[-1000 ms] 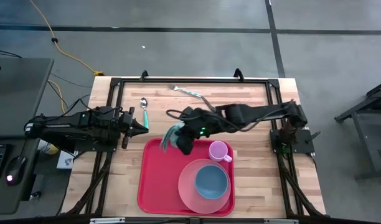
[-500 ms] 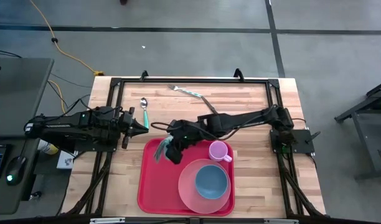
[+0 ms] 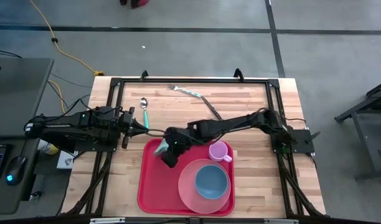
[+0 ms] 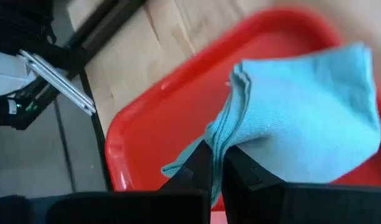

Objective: Set up tray
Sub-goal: Put the blue table napkin on the red serving tray to the left of the pink plate

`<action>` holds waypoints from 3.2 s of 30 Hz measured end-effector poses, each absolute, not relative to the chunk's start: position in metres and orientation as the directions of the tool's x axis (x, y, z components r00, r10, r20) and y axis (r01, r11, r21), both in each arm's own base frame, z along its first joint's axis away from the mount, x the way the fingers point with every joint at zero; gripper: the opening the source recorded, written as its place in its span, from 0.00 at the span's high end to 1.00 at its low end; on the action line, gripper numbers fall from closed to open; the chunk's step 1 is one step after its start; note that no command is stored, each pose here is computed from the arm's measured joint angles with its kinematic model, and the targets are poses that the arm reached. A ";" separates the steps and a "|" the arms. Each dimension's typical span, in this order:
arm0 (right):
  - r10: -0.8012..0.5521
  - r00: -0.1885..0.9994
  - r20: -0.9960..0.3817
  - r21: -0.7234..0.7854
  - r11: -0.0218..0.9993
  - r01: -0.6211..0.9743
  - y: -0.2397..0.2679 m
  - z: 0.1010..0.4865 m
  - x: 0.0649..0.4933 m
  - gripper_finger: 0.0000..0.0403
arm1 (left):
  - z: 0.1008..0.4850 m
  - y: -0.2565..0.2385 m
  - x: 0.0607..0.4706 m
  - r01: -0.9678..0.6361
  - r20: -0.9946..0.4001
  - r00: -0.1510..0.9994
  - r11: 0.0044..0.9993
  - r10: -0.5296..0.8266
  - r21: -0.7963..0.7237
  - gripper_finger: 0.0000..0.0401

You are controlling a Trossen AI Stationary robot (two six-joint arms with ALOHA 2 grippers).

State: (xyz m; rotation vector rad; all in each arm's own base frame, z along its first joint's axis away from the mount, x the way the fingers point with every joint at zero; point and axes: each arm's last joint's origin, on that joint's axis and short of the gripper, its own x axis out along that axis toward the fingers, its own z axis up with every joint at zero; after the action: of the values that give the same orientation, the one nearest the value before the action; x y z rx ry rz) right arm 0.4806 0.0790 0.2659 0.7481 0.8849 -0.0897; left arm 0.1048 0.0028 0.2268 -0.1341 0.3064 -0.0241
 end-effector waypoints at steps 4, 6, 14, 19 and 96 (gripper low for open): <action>0.333 0.660 -0.674 0.644 0.703 0.302 0.096 0.256 0.490 1.00 | 0.227 0.003 0.105 0.003 -0.300 0.953 0.991 -0.044 -0.136 0.83; 0.397 0.671 -0.626 0.699 0.667 0.258 0.104 0.258 0.492 1.00 | 0.227 0.003 0.105 0.004 -0.300 0.953 0.991 -0.045 -0.136 0.83; 0.446 0.642 -0.624 0.720 0.648 0.250 0.117 0.258 0.489 1.00 | 0.227 0.003 0.105 -0.003 -0.300 0.953 0.988 -0.045 -0.157 0.83; 0.334 0.661 -0.672 0.649 0.696 0.307 0.111 0.252 0.490 1.00 | 0.227 0.003 0.105 -0.003 -0.300 0.953 0.988 -0.045 -0.158 0.83; 0.338 0.707 -0.621 0.609 0.776 0.163 0.087 0.270 0.491 0.51 | 0.233 0.001 0.106 0.036 -0.239 0.964 0.948 -0.116 -0.315 0.83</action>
State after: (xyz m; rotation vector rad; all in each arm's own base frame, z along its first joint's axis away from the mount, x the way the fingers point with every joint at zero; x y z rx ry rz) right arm 0.4913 0.0869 0.2697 0.6932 0.7953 0.1065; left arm 0.1062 0.0007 0.2325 -0.3136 0.2583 -0.0785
